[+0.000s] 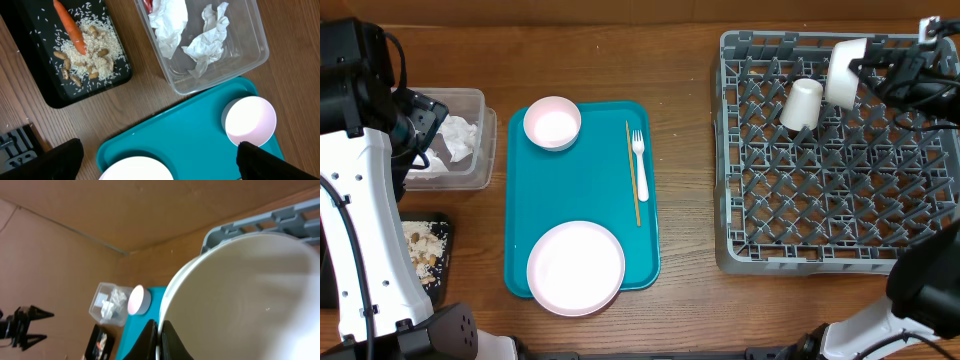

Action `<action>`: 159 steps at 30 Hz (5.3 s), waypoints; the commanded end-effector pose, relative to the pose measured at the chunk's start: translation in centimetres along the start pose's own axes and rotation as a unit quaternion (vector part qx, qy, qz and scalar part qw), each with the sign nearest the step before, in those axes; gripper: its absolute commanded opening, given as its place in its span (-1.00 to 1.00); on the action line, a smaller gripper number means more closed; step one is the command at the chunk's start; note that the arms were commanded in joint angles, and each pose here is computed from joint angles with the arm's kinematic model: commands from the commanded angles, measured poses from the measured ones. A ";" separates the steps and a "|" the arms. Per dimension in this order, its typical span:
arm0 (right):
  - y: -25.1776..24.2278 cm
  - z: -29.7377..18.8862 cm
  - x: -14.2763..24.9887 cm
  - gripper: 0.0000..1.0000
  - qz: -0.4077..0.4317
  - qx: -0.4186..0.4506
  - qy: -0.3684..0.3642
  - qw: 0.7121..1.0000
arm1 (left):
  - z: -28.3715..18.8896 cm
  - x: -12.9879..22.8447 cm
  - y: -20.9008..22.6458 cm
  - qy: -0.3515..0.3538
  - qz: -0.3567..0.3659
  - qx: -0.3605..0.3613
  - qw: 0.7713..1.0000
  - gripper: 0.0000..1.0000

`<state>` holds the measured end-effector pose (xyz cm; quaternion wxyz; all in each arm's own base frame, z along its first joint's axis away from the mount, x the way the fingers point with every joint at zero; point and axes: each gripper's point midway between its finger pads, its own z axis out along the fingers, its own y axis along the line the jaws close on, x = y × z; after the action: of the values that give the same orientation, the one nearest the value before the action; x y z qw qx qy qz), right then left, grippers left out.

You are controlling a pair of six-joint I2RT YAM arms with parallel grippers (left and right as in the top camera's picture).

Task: Sort waste into correct bins and load items into the dishwasher
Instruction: 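Lift the white bowl and carry it right to the dish rack, then lower the white bowl into the rack beside the cup and release, then move the right gripper back to the pink bowl on the tray, then grasp the rim of the pink bowl with the right gripper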

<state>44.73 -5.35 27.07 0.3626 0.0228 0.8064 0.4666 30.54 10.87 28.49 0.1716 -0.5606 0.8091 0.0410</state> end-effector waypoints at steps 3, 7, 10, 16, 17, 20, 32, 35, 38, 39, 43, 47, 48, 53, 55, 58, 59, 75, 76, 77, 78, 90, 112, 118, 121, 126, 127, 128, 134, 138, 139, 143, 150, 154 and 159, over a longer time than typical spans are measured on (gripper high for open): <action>-4.0 1.2 0.2 -0.92 0.034 0.018 0.003 0.999 | 0.1 -0.2 -0.1 -0.002 -0.013 0.000 1.000 1.00; -7.5 2.3 0.6 -0.92 0.056 0.034 0.007 0.998 | 0.1 -0.2 -0.1 -0.002 -0.012 -0.001 1.000 1.00; -8.5 2.7 0.7 -0.92 0.056 0.035 0.006 0.998 | 0.1 -0.2 -0.1 -0.002 -0.013 -0.001 1.000 1.00; -11.0 1.4 -0.2 -0.93 0.083 0.083 -0.016 0.993 | 0.1 -0.2 -0.1 -0.002 -0.013 -0.001 1.000 1.00; -11.2 1.1 -0.3 -0.92 0.083 0.085 -0.020 0.993 | 0.1 -0.2 -0.1 -0.002 -0.012 0.000 1.000 1.00; -11.8 0.0 -0.5 -0.92 0.091 0.091 -0.030 0.991 | 0.1 -0.2 -0.1 -0.002 -0.013 0.000 1.000 1.00; -9.2 -0.7 -1.6 -0.92 0.093 0.005 -0.044 0.995 | 0.1 -0.2 -0.1 -0.002 -0.012 -0.001 1.000 1.00; -9.0 0.3 -1.4 -0.93 0.100 0.004 -0.035 0.994 | 0.1 -0.2 -0.1 -0.002 -0.012 0.000 1.000 1.00; -9.5 1.0 -1.1 -0.92 0.100 0.026 -0.030 0.994 | 0.1 -0.2 -0.1 -0.002 -0.012 -0.001 1.000 1.00; -10.0 1.2 -0.9 -0.92 0.104 0.043 -0.028 0.993 | 0.1 -0.2 -0.1 -0.002 -0.012 -0.001 1.000 1.00; -10.5 1.4 -0.5 -0.92 0.113 0.056 -0.023 0.992 | 0.1 -0.2 -0.1 -0.002 -0.013 0.000 1.000 1.00; -11.7 1.6 -0.2 -0.92 0.121 0.074 -0.021 0.990 | 0.1 -0.2 -0.1 -0.002 -0.012 0.000 1.000 1.00; -12.2 1.5 -0.1 -0.93 0.123 0.089 -0.021 0.988 | 0.1 -0.3 -0.1 -0.002 -0.012 0.000 1.000 1.00; -13.0 1.2 0.3 -0.92 0.134 0.111 -0.020 0.985 | 0.1 -0.2 -0.1 -0.002 -0.012 -0.001 1.000 1.00; -12.7 1.1 0.0 -0.93 0.132 0.105 -0.022 0.985 | 0.1 -0.2 -0.1 -0.002 -0.013 -0.001 1.000 1.00; -10.6 1.4 -0.9 -0.92 0.131 0.044 -0.029 0.990 | 0.1 -0.2 -0.1 -0.002 -0.012 -0.001 1.000 1.00; -10.0 1.4 -1.2 -0.92 0.129 0.025 -0.030 0.991 | 0.1 -0.2 -0.1 -0.002 -0.013 0.000 1.000 1.00; -11.8 1.3 -0.8 -0.93 0.181 0.075 -0.034 0.980 | 0.1 -0.2 -0.1 -0.002 -0.013 0.000 1.000 1.00; -11.8 1.3 -0.8 -0.92 0.181 0.075 -0.035 0.980 | 0.1 -0.2 -0.1 -0.002 -0.012 0.000 1.000 1.00; -11.8 1.2 -0.8 -0.92 0.183 0.075 -0.035 0.980 | 0.1 -0.2 -0.1 -0.002 -0.012 0.000 1.000 1.00; -11.9 1.2 -0.8 -0.93 0.183 0.076 -0.036 0.979 | 0.1 -0.2 -0.1 -0.002 -0.012 -0.001 1.000 1.00; -13.2 -1.6 -1.6 -0.69 0.212 0.112 -0.066 0.969 | 0.1 -0.2 -0.1 -0.002 -0.013 0.000 1.000 1.00; -4.5 -12.3 -0.9 0.12 0.193 0.385 -0.138 0.892 | 0.1 -0.2 -0.1 -0.002 -0.013 0.000 1.000 1.00; 4.5 -3.0 0.2 0.15 0.091 0.273 -0.060 0.956 | 0.1 -0.2 -0.1 -0.002 -0.012 0.000 1.000 1.00; 9.4 4.7 2.5 0.48 -0.017 0.208 0.015 0.978 | 0.1 -0.2 -0.1 -0.002 -0.012 0.000 1.000 1.00; 12.5 17.5 9.2 0.65 -0.144 0.210 0.101 0.962 | 0.1 -0.2 -0.1 -0.002 -0.013 0.000 1.000 1.00; 12.7 19.7 10.6 0.64 -0.154 0.202 0.117 0.960 | 0.1 -0.2 -0.1 -0.002 -0.012 -0.001 1.000 1.00; 12.9 22.1 12.5 0.59 -0.161 0.189 0.135 0.959 | 0.1 -0.2 -0.1 -0.002 -0.012 0.000 1.000 1.00; 12.9 33.7 22.3 0.37 -0.172 0.132 0.189 0.958 | 0.1 -0.2 -0.1 -0.002 -0.012 0.000 1.000 1.00; 13.6 37.3 26.3 0.24 -0.160 0.119 0.189 0.962 | 0.1 -0.2 -0.1 -0.002 -0.013 0.000 1.000 1.00; 13.0 38.2 27.5 0.18 -0.148 0.134 0.182 0.963 | 0.1 -0.2 -0.1 -0.002 -0.013 0.000 1.000 1.00; 12.0 39.9 29.5 0.16 -0.141 0.145 0.178 0.963 | 0.1 -0.3 -0.1 -0.002 -0.013 0.000 1.000 1.00; 9.3 41.1 29.5 0.14 -0.139 0.182 0.148 0.962 | 0.1 -0.2 -0.1 -0.002 -0.013 0.000 1.000 1.00; 9.0 41.3 28.5 0.15 -0.141 0.195 0.124 0.963 | 0.1 -0.3 -0.1 -0.002 -0.012 0.000 1.000 1.00; 8.7 41.6 28.6 0.14 -0.137 0.195 0.120 0.964 | 0.1 -0.2 -0.1 -0.002 -0.013 0.000 1.000 1.00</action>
<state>45.57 41.15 5.70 0.3064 -0.0883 0.9134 0.2529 30.55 10.88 28.49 0.1718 -0.5606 0.8091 0.0409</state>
